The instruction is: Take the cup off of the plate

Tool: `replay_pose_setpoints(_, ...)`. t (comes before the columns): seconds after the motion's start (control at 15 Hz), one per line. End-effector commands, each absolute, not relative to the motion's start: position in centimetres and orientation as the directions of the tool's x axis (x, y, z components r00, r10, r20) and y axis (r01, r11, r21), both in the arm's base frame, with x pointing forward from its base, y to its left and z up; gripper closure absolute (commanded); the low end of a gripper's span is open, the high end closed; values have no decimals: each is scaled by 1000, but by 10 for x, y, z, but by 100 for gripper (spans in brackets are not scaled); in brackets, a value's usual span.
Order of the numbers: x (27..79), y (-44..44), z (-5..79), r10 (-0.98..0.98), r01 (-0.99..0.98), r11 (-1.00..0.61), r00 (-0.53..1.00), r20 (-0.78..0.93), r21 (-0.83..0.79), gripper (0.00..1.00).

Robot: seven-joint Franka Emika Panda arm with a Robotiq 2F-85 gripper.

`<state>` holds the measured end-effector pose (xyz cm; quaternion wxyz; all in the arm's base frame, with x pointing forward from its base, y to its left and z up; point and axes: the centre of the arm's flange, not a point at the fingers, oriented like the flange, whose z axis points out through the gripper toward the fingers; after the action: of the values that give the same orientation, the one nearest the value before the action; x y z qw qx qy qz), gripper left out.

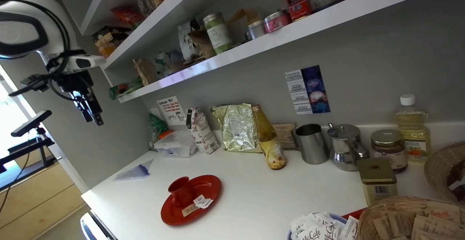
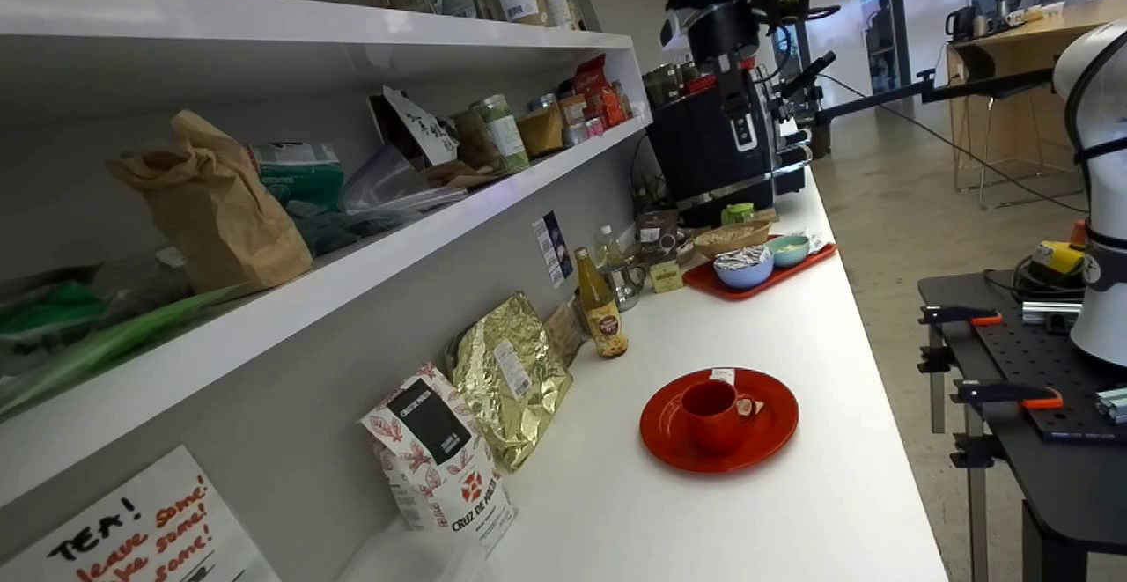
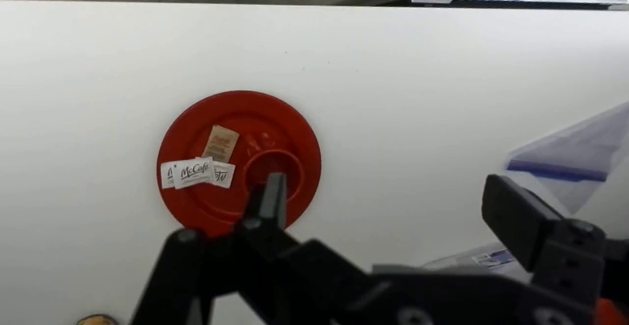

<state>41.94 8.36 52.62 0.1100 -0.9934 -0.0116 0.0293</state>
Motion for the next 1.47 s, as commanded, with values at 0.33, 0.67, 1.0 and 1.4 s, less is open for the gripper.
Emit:
replay_pose_setpoints(0.33,461,141,364,12,-31,-993,935,-353,-116,0)
replay_pose_setpoints(0.67,452,130,370,4,-42,-990,944,-329,-134,0)
replay_pose_setpoints(1.0,472,116,379,-115,-147,-978,971,-208,-145,0)
replay_pose_setpoints(1.4,487,105,351,-169,-189,-977,968,-188,-97,0)
